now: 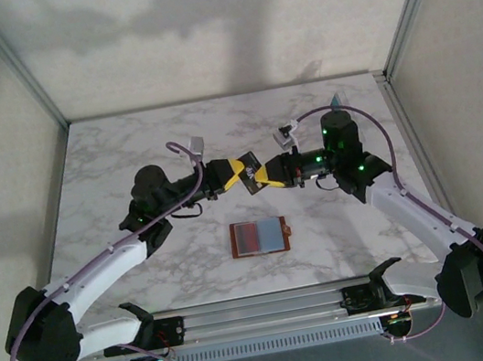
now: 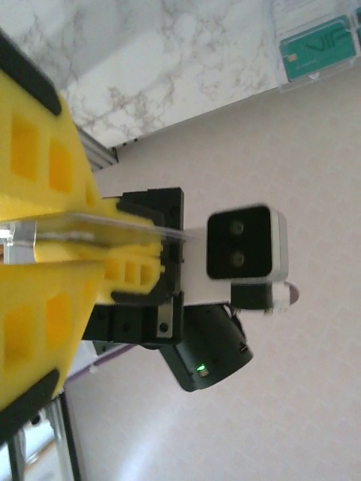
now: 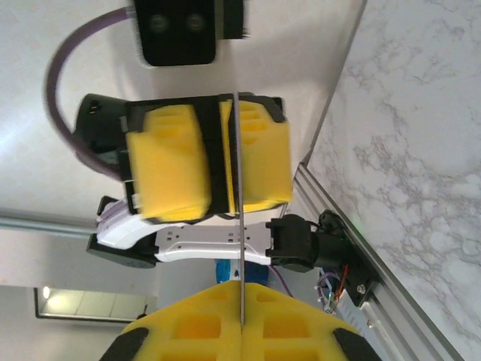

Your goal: Put the credit cards into the card holder

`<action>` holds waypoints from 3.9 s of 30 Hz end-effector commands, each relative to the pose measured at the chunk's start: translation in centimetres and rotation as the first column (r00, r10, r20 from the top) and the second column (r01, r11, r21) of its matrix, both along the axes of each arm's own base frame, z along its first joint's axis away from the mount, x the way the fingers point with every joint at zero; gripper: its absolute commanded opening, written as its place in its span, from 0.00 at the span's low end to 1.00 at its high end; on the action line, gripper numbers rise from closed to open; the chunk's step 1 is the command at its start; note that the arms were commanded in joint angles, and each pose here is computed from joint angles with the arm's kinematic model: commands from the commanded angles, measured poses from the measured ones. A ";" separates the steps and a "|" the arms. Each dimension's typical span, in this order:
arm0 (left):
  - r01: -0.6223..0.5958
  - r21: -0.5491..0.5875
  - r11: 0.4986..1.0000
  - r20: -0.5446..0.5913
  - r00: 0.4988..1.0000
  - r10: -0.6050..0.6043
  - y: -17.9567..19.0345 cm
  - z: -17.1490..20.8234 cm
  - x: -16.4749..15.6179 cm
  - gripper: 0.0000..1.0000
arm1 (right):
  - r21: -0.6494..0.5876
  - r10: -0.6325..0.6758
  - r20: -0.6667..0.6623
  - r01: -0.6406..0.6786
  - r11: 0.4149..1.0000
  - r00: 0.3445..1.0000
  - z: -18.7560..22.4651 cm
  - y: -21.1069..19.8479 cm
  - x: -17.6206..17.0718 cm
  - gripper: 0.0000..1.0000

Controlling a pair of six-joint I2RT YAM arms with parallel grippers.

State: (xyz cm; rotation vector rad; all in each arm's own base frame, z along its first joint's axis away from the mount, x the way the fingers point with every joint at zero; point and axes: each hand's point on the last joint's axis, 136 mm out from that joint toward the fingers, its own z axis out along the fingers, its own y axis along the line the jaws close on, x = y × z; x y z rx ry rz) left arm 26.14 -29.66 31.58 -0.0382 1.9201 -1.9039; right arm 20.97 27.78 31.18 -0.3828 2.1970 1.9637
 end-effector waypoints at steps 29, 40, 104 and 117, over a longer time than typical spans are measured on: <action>0.169 0.195 0.966 -0.124 0.981 -0.146 -1.1 -6.8 -2.5 0.01 | -0.128 0.127 -0.020 -0.129 0.983 0.992 -5.1 0.1 -1.7 0.37; 0.244 0.201 0.949 -0.139 0.966 -0.219 -1.8 -7.5 -3.3 0.01 | -0.132 0.145 -0.006 -0.144 0.981 0.989 -5.9 0.2 -1.3 0.35; 0.241 0.768 0.594 -0.429 0.882 0.197 6.4 -31.7 -3.9 0.18 | -0.517 -0.056 -0.280 -0.101 0.850 0.958 -29.0 -1.5 -0.4 0.29; 0.285 0.736 0.614 -0.443 0.889 0.117 4.9 -31.0 -4.3 0.14 | -0.620 -0.119 -0.250 -0.064 0.782 0.961 -27.9 -2.8 -0.5 0.17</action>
